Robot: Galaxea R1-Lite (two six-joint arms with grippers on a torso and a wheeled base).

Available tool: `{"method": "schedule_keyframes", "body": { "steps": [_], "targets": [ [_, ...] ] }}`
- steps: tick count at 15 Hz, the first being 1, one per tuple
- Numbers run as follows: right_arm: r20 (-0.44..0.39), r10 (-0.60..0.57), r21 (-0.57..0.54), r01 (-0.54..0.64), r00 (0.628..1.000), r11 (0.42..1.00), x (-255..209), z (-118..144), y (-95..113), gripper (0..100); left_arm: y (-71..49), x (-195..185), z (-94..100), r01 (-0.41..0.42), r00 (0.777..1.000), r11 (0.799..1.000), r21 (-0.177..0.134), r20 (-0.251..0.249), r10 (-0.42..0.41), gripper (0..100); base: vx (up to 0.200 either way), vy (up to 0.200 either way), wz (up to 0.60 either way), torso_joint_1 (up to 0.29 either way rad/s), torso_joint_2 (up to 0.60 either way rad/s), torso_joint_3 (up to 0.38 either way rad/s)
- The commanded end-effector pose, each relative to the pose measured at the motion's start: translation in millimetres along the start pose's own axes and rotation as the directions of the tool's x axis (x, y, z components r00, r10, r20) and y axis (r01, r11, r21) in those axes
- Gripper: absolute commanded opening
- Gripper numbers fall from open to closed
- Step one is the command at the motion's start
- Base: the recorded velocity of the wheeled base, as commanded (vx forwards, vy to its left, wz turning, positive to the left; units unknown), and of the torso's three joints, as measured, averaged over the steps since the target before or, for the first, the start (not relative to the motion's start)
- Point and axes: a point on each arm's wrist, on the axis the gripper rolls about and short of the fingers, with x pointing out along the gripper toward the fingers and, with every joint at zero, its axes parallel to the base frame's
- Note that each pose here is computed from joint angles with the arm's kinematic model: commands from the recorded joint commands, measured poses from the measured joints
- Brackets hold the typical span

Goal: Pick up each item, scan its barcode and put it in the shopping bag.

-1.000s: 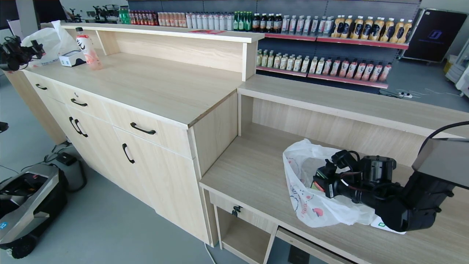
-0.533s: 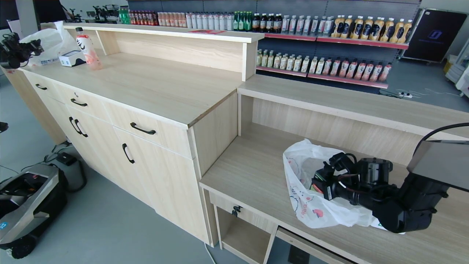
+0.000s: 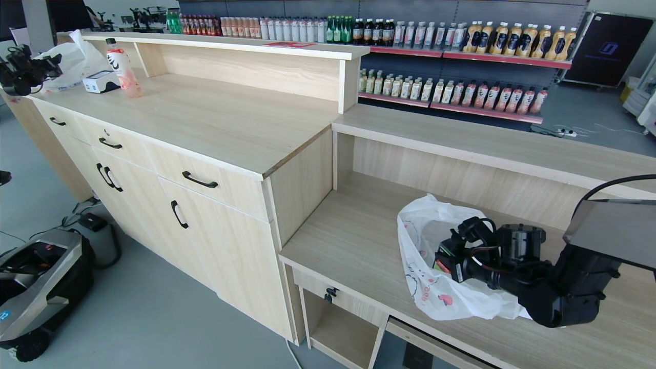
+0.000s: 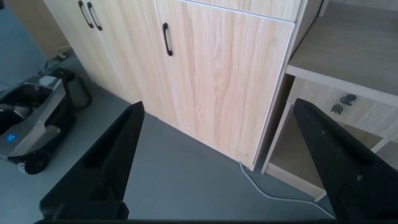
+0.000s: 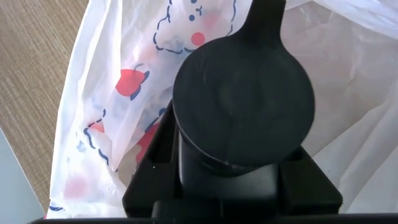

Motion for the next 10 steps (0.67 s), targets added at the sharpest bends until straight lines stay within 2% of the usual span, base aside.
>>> {"method": "schedule_keyframes", "body": {
  "steps": [1, 7, 8, 10],
  "targets": [
    [-0.007, 0.003, -0.001, -0.003, 1.000, 1.000, 1.3, -3.0, 0.7, 0, 0.0, 0.0, -0.1, -0.001, 1.000, 1.000, 0.000, 0.000, 0.001, 100, 0.000, 0.000, 0.00, 0.000, 0.00, 0.000],
    [-0.027, 0.007, 0.003, -0.007, 1.000, 1.000, 3.0, -9.5, 1.4, 0, 0.0, 0.0, -0.1, -0.001, 1.000, 1.000, 0.000, 0.000, 0.001, 100, 0.000, 0.000, 0.00, 0.000, 0.00, 0.000],
    [-0.025, 0.006, 0.003, -0.006, 1.000, 1.000, 3.0, -9.4, 1.3, 100, 0.0, 0.0, -0.1, -0.001, 1.000, 1.000, 0.000, 0.000, 0.001, 100, 0.000, 0.000, 0.00, 0.000, 0.00, 0.000],
    [-0.030, 0.003, 0.006, -0.003, 1.000, 1.000, 2.9, -10.9, -0.1, 100, 0.0, 0.0, -0.1, -0.001, 1.000, 1.000, 0.000, 0.000, 0.001, 100, 0.000, 0.000, 0.00, 0.000, 0.00, 0.000]
  ]
}}
